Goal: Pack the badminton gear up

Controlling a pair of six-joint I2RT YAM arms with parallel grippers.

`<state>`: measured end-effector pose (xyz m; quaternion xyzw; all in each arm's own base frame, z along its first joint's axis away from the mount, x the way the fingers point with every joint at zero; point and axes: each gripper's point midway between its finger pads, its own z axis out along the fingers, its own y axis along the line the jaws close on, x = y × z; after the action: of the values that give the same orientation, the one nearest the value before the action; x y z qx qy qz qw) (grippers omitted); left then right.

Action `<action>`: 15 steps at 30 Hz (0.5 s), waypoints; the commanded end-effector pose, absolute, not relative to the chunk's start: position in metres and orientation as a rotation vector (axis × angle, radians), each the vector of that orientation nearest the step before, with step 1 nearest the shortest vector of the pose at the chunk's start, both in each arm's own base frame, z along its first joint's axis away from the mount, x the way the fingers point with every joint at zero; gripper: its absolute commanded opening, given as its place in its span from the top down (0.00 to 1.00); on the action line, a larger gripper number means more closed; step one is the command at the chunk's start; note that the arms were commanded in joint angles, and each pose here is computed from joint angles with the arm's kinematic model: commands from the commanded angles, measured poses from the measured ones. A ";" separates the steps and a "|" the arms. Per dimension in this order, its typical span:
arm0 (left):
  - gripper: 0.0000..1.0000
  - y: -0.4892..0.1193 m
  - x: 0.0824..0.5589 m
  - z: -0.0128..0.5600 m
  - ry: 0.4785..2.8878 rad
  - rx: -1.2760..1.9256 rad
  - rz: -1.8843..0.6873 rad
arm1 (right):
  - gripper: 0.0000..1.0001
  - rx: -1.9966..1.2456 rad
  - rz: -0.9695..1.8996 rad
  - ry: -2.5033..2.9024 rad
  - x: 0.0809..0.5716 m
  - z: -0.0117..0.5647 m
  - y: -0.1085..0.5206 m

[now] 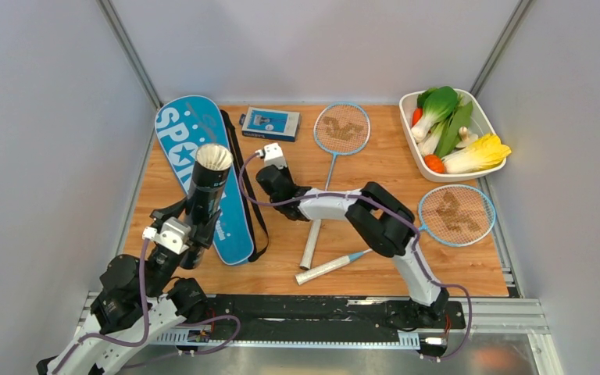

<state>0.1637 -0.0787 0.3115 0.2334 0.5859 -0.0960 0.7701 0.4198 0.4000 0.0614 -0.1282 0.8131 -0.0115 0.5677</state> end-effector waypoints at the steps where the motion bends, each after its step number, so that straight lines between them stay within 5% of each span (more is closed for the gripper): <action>1: 0.43 -0.060 0.152 0.324 1.199 0.456 -0.205 | 1.00 -0.240 0.340 1.816 0.422 0.169 0.405; 15: 0.42 -0.080 0.131 0.306 1.113 0.872 -0.115 | 1.00 -0.701 0.988 1.667 0.325 0.381 0.321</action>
<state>0.1530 -0.0923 0.2708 0.3753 0.5876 -0.0587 0.7144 0.3943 0.3338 0.3154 -0.1978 0.7536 0.2719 0.5649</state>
